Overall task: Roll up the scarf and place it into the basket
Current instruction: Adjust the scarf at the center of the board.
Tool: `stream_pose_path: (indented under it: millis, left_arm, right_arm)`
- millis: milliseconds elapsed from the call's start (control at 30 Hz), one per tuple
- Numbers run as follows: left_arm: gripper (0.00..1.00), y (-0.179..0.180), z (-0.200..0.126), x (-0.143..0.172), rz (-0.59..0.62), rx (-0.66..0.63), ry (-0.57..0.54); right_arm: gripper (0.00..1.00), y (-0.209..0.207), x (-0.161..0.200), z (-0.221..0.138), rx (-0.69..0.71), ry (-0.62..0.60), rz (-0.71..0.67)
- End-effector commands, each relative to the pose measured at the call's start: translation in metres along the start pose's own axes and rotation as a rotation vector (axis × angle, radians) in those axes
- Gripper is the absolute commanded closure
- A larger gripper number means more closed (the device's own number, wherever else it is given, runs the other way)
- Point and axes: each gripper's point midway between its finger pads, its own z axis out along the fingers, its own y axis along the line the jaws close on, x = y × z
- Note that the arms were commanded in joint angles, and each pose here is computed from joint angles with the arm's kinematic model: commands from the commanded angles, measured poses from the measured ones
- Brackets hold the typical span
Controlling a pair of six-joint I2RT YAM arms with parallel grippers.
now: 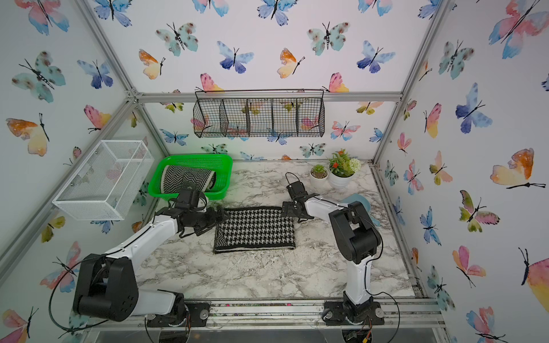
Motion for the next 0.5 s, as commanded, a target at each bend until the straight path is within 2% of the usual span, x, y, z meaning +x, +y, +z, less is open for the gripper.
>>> stream_pose_path:
  millis: [0,100,233,467]
  left_arm:
    - [0.02,-0.036,0.01,0.002,0.006,0.076,0.042]
    - [0.01,-0.045,0.041,0.004,0.02,0.074,0.082]
    - [0.01,-0.024,0.097,0.018,-0.005,-0.004,0.199]
    - [0.01,-0.011,0.145,0.011,0.012,-0.102,0.232]
  right_arm:
    - [0.01,-0.025,0.021,-0.004,0.095,0.046,-0.027]
    - [0.01,-0.033,0.031,-0.009,0.115,0.053,-0.023]
    - [0.02,-0.041,0.047,-0.016,0.116,0.064,0.0]
    - [0.02,-0.045,0.084,-0.031,0.05,0.069,0.045]
